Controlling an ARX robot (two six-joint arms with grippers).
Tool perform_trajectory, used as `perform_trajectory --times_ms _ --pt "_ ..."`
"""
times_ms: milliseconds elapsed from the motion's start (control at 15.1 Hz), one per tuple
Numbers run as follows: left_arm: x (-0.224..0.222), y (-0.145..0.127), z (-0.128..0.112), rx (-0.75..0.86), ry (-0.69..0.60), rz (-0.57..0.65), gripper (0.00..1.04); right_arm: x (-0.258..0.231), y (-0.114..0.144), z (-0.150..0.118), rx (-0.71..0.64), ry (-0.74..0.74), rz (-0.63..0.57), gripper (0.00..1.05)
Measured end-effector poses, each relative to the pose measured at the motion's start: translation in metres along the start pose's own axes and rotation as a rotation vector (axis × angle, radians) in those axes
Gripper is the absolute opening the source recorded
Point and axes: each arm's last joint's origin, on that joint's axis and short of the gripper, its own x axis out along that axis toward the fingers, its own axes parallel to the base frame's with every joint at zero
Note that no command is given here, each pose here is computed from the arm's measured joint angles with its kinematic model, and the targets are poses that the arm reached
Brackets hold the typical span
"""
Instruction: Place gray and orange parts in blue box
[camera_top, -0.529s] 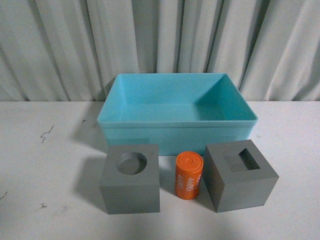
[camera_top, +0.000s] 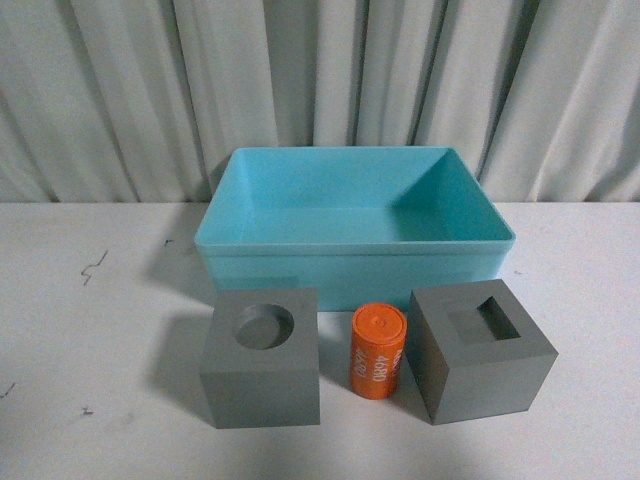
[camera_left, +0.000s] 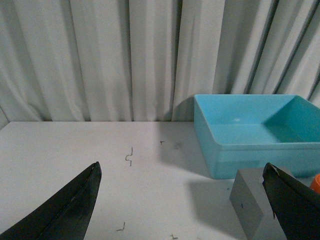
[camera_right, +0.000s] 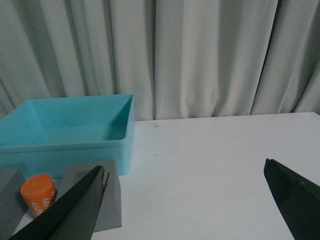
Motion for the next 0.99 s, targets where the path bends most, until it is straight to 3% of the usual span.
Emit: perform_trajectory --times_ms 992 --pt "0.0000 0.0000 0.0000 0.000 0.000 0.000 0.98 0.0000 0.0000 0.0000 0.000 0.000 0.000 0.98"
